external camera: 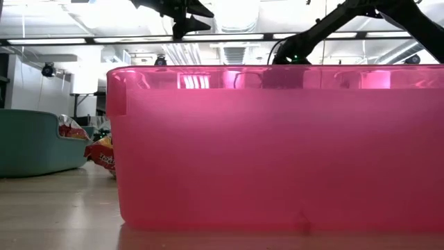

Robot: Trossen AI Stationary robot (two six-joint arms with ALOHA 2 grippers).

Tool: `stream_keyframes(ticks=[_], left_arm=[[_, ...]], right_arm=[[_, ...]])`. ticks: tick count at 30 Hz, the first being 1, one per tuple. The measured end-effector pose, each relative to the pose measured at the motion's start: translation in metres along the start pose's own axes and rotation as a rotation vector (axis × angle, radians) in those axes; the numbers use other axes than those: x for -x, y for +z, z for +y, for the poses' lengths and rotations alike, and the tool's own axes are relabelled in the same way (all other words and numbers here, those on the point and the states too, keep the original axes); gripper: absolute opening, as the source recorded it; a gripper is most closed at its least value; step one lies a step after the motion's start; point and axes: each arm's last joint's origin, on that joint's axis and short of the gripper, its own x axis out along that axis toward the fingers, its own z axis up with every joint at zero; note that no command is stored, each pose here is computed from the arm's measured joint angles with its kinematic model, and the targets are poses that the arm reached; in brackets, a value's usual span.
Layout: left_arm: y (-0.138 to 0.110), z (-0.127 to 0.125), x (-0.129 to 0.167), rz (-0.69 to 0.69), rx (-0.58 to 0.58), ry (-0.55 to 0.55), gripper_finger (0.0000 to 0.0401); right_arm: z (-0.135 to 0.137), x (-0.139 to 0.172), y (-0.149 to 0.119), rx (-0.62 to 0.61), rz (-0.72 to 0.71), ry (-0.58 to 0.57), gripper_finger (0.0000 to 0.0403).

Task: Sort Maruchan noodles
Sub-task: Put the right orange noodle pack into the transparent bin, then put the top blue noodle pack into the red bin

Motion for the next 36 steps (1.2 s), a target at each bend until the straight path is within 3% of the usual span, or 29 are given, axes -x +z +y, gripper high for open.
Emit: stream_keyframes(ticks=[9, 20, 27, 36], left_arm=[[0.000, 0.000, 0.000, 0.001, 0.004, 0.000, 0.0210], [-0.004, 0.000, 0.000, 0.036, 0.024, 0.001, 0.0210], [-0.028, 0.007, -0.012, 0.222, 0.094, -0.003, 0.0210], [-0.079, 0.026, -0.057, 0.513, 0.177, 0.058, 0.0193]], right_arm=[[-0.020, 0.008, -0.008, -0.062, 0.078, -0.014, 0.0188], [-0.018, 0.052, -0.026, -0.075, 0.019, 0.025, 0.0199], [-0.010, 0.107, -0.053, -0.087, -0.111, 0.101, 0.0199], [-0.002, 0.172, -0.095, -0.117, -0.339, 0.150, 0.0199]])
